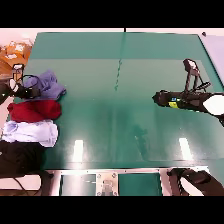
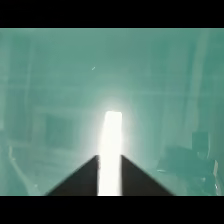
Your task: Fold the shirts.
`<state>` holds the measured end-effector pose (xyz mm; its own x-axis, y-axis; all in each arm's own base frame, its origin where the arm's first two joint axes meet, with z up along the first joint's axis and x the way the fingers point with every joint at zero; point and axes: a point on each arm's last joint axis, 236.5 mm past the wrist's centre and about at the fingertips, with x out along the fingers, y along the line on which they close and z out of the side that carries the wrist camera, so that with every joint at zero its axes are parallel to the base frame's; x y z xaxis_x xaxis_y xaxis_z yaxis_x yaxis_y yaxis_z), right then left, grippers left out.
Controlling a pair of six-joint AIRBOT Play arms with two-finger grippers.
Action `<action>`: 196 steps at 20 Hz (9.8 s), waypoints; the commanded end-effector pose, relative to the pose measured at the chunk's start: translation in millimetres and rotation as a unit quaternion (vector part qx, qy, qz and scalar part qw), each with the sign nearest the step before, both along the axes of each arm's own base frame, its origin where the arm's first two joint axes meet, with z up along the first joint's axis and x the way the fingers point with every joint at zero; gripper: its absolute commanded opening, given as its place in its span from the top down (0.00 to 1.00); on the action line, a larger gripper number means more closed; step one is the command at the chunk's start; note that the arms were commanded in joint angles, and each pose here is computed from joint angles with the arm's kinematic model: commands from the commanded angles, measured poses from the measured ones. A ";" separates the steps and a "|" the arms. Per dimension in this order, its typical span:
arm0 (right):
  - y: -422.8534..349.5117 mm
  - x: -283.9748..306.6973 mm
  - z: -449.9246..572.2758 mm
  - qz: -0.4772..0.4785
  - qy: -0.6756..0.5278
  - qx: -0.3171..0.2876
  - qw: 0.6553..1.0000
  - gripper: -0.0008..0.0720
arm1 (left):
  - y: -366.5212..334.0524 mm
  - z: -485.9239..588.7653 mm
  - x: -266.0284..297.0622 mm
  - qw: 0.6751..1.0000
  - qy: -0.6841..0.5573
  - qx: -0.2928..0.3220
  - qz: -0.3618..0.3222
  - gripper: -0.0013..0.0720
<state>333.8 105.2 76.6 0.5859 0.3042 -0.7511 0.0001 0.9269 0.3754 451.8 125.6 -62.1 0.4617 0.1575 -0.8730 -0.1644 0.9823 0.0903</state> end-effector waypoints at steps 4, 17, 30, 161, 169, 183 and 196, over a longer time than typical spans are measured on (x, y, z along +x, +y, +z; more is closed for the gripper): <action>-80.2 11.4 -3.9 -0.105 0.018 -0.008 0.994 0.92 | -61.1 141.4 37.8 0.990 -0.085 -0.091 -0.072 0.95; -124.6 -2.3 -9.0 -0.128 0.046 -0.025 0.990 0.92 | -424.8 254.3 -64.9 0.873 -0.085 -0.283 -0.387 0.95; -85.0 -21.0 -93.3 -0.071 0.201 0.067 0.975 0.56 | -370.1 115.7 -104.0 0.873 0.238 -0.325 -0.274 0.00; -180.0 -46.6 -146.7 -0.242 0.223 0.136 0.935 0.96 | -397.5 -52.4 -244.7 0.838 0.295 -0.412 -0.202 0.22; -157.9 -39.4 -140.4 -0.209 0.225 0.141 0.941 0.97 | -383.4 -22.4 -205.7 0.838 0.265 -0.411 -0.242 0.95; -98.9 -47.0 349.9 -0.130 -0.309 0.061 0.940 0.96 | -193.2 538.7 -157.9 0.866 -0.431 -0.151 -0.204 0.95; -134.9 -35.9 370.2 -0.171 -0.340 -0.001 0.925 0.96 | -189.3 486.1 -125.7 0.890 -0.371 -0.177 -0.198 0.95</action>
